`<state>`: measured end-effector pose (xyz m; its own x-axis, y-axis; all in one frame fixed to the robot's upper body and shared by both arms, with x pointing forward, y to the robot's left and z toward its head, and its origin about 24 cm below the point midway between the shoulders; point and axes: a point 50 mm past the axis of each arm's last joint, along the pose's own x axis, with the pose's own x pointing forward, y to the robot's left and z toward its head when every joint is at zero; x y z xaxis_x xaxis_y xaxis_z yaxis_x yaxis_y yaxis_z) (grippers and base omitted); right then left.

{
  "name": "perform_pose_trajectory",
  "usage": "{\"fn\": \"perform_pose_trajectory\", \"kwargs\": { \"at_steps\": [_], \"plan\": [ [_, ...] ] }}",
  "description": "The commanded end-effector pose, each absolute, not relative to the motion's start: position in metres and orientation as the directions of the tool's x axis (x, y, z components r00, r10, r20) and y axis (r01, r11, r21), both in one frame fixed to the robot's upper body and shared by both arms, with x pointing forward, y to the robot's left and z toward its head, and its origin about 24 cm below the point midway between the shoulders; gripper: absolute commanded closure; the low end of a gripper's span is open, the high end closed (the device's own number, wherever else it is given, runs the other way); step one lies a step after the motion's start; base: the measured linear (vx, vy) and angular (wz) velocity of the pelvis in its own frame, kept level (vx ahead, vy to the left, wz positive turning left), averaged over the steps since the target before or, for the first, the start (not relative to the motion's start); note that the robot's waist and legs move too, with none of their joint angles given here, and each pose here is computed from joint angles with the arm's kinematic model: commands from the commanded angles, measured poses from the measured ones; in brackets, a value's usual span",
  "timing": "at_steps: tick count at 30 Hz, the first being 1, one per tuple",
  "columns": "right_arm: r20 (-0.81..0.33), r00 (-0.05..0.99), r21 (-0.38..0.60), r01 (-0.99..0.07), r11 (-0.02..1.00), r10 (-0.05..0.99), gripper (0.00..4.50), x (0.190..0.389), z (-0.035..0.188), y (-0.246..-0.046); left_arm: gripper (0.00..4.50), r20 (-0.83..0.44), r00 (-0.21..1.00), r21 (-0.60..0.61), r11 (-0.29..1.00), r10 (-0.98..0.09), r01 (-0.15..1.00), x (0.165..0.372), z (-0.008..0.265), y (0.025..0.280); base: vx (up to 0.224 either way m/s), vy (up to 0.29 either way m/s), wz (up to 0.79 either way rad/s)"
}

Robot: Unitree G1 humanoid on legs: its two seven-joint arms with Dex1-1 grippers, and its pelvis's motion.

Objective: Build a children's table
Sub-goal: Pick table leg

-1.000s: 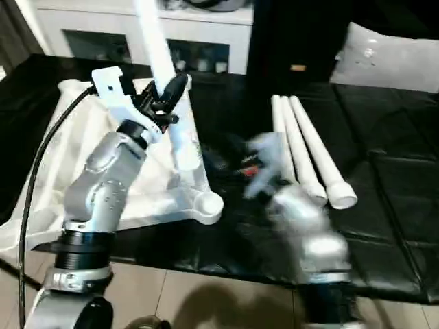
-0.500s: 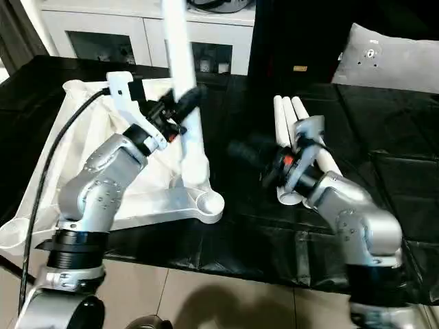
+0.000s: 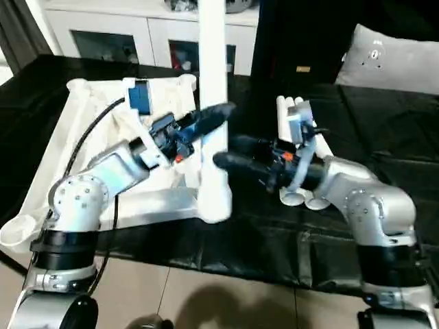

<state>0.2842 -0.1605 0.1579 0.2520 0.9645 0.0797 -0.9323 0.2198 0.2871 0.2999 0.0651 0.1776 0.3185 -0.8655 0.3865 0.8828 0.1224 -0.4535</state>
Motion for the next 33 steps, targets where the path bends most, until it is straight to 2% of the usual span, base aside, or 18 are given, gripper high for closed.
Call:
{"fn": "perform_pose_trajectory", "kwargs": {
  "at_steps": [1, 9, 13, 21, 26, 27, 30, 33],
  "plan": [
    [0.066, 0.207, 0.286, -0.941, 0.181, 0.976, 0.92, 0.279, 0.159, -0.158, 2.64, 0.417, 0.248, -0.405, 0.065, -0.875, 0.912, 0.293, 0.188, 0.062, 0.000, 0.000, 0.00],
    [0.011, 0.126, 0.292, -0.949, 0.118, 0.992, 0.92, 0.273, 0.152, -0.152, 2.64, 0.458, 0.121, -0.340, -0.048, -0.881, 0.939, 0.284, 0.196, 0.059, 0.000, 0.000, 0.00],
    [0.009, 0.100, 0.298, -0.950, 0.093, 0.995, 0.92, 0.271, 0.152, -0.149, 2.64, 0.456, 0.090, -0.320, -0.069, -0.885, 0.945, 0.282, 0.197, 0.057, 0.000, 0.000, 0.00],
    [0.005, 0.037, 0.313, -0.949, 0.033, 0.999, 0.92, 0.267, 0.151, -0.145, 2.64, 0.447, 0.002, -0.192, -0.094, -0.894, 0.977, 0.273, 0.198, 0.051, 0.000, 0.000, 0.00],
    [-0.014, 0.016, 0.303, -0.953, 0.020, 1.000, 0.92, 0.266, 0.150, -0.144, 2.64, 0.433, -0.028, -0.182, -0.118, -0.901, 0.976, 0.272, 0.197, 0.050, 0.000, 0.000, 0.00],
    [-0.009, 0.012, 0.303, -0.953, 0.014, 1.000, 1.22, 0.266, 0.151, -0.143, 2.64, 0.421, -0.043, -0.171, -0.126, -0.906, 0.977, 0.271, 0.195, 0.049, 0.000, 0.000, 0.00],
    [0.001, 0.004, 0.305, -0.952, 0.004, 1.000, 1.35, 0.266, 0.152, -0.142, 2.64, 0.406, -0.061, -0.153, -0.133, -0.912, 0.979, 0.270, 0.194, 0.048, 0.000, 0.000, 0.00],
    [0.004, -0.013, 0.310, -0.951, -0.013, 1.000, 1.69, 0.265, 0.152, -0.141, 2.64, 0.397, -0.068, -0.137, -0.133, -0.915, 0.982, 0.269, 0.193, 0.047, 0.000, 0.000, 0.00]
  ]
}}
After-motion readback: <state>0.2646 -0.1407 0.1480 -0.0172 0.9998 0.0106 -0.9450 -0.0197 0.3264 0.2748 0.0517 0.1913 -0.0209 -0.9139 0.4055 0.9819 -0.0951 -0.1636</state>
